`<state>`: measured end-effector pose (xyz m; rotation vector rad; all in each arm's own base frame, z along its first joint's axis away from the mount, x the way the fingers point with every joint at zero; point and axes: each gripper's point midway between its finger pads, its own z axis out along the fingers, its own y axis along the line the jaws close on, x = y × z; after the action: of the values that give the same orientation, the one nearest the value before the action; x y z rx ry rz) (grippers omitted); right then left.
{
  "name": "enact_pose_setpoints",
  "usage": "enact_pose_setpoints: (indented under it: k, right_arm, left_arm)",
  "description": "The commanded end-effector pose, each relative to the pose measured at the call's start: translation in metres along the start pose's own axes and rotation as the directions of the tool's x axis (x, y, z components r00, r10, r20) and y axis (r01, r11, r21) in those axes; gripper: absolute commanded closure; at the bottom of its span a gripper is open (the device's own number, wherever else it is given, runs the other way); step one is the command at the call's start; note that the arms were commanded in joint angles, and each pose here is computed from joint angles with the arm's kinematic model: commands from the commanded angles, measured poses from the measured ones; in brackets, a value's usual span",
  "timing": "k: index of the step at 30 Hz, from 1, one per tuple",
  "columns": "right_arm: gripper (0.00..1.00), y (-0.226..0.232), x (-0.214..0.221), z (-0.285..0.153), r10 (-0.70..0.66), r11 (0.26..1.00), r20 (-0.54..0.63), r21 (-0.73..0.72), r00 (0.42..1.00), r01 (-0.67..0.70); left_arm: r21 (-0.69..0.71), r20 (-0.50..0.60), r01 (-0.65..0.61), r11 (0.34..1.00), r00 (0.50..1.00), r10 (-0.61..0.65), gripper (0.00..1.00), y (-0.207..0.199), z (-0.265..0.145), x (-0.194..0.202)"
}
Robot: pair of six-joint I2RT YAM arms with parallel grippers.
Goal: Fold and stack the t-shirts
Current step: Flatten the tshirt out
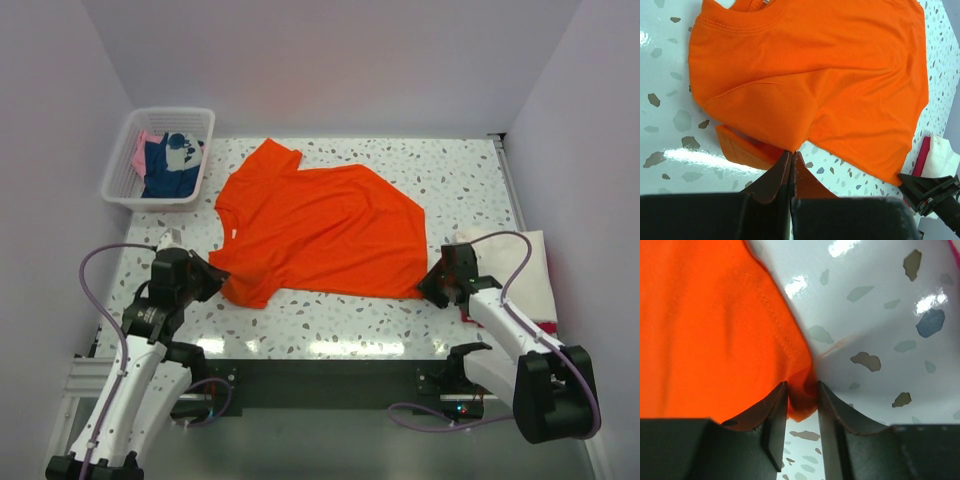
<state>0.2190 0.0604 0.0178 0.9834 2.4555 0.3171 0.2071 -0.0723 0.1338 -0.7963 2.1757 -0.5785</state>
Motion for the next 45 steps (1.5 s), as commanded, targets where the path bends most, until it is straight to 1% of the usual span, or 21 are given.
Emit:
enact_pose_setpoints:
  k: [1,4,5,6,11,12,13,15,16,20,21,23,26,31,33,36,37,38,41,42,45]
  right_arm:
    - [0.69,-0.025,0.016,0.012,-0.003,0.997,-0.037,0.081,0.999,0.006]
    - [0.84,-0.018,0.013,0.011,-0.031,0.998,-0.045,0.061,0.999,0.034]
    - [0.95,-0.015,0.011,0.009,-0.043,0.998,-0.043,0.052,0.998,0.045]
    - [0.99,-0.006,0.005,0.003,-0.065,0.997,-0.039,0.034,0.997,0.067]
    - [1.0,0.022,-0.024,-0.038,-0.144,0.989,0.015,-0.012,0.989,0.144]
    - [1.0,0.04,-0.041,-0.055,-0.154,0.986,0.065,-0.049,0.986,0.158]
    - [1.0,0.046,-0.052,-0.069,-0.176,0.981,0.104,-0.06,0.979,0.183]
    - [1.0,0.067,-0.073,-0.105,-0.186,0.973,0.166,-0.103,0.968,0.205]
    - [1.0,0.074,-0.08,-0.117,-0.203,0.966,0.19,-0.121,0.961,0.228]
    - [1.0,0.095,-0.1,-0.178,-0.231,0.944,0.266,-0.171,0.936,0.282]
    - [1.0,0.105,-0.111,-0.203,-0.227,0.933,0.319,-0.199,0.92,0.299]
    - [1.0,0.106,-0.116,-0.225,-0.232,0.927,0.349,-0.202,0.908,0.315]
    - [1.0,0.117,-0.13,-0.283,-0.21,0.905,0.445,-0.249,0.871,0.346]
    - [1.0,0.132,-0.14,-0.334,-0.187,0.87,0.517,-0.308,0.836,0.385]
    - [1.0,0.141,-0.146,-0.348,-0.173,0.856,0.542,-0.33,0.823,0.397]
    - [1.0,0.158,-0.157,-0.341,-0.183,0.852,0.534,-0.332,0.825,0.404]
    - [1.0,0.166,-0.161,-0.331,-0.195,0.853,0.517,-0.33,0.833,0.404]
    - [1.0,0.173,-0.166,-0.326,-0.187,0.851,0.523,-0.336,0.832,0.403]
    - [1.0,0.197,-0.178,-0.302,-0.19,0.845,0.508,-0.351,0.84,0.404]
    - [1.0,0.204,-0.183,-0.293,-0.19,0.846,0.503,-0.352,0.843,0.4]
    - [1.0,0.237,-0.202,-0.257,-0.191,0.827,0.494,-0.384,0.848,0.41]
  left_arm:
    - [0.04,0.023,0.001,0.999,1.0,-0.002,1.0,-0.008,0.004,-0.006]
    - [0.047,0.028,-0.02,0.999,0.999,0.018,1.0,-0.011,0.007,-0.008]
    - [0.045,0.025,-0.027,0.999,0.999,0.026,1.0,-0.012,0.009,-0.009]
    - [0.046,0.028,-0.045,0.998,0.999,0.044,1.0,-0.015,0.008,-0.013]
    - [0.072,0.09,-0.109,0.991,0.991,0.102,1.0,-0.039,-0.007,-0.039]
    - [0.073,0.107,-0.121,0.99,0.988,0.112,1.0,-0.044,-0.013,-0.046]
    - [0.088,0.166,-0.143,0.986,0.978,0.127,1.0,-0.058,-0.027,-0.064]
    - [0.096,0.208,-0.162,0.982,0.968,0.139,1.0,-0.07,-0.043,-0.078]
    - [0.124,0.263,-0.177,0.976,0.954,0.14,1.0,-0.086,-0.061,-0.094]
    - [0.185,0.362,-0.215,0.959,0.922,0.137,1.0,-0.119,-0.111,-0.124]
    - [0.202,0.385,-0.225,0.953,0.913,0.134,1.0,-0.126,-0.123,-0.129]
    - [0.27,0.456,-0.258,0.928,0.883,0.113,1.0,-0.15,-0.162,-0.145]
    - [0.359,0.55,-0.314,0.879,0.832,0.073,1.0,-0.18,-0.219,-0.165]
    - [0.449,0.656,-0.399,0.799,0.755,0.007,1.0,-0.223,-0.296,-0.192]
    - [0.46,0.681,-0.418,0.783,0.732,-0.009,1.0,-0.239,-0.308,-0.205]
    - [0.458,0.693,-0.431,0.778,0.721,-0.008,1.0,-0.257,-0.3,-0.221]
    - [0.451,0.687,-0.425,0.785,0.727,-0.002,1.0,-0.263,-0.287,-0.226]
    - [0.456,0.7,-0.431,0.778,0.714,-0.015,1.0,-0.27,-0.285,-0.233]
    - [0.459,0.703,-0.432,0.777,0.711,-0.02,1.0,-0.285,-0.25,-0.248]
    - [0.458,0.689,-0.425,0.781,0.725,-0.009,1.0,-0.288,-0.23,-0.248]
    - [0.453,0.679,-0.418,0.788,0.734,0.0,1.0,-0.305,-0.178,-0.264]
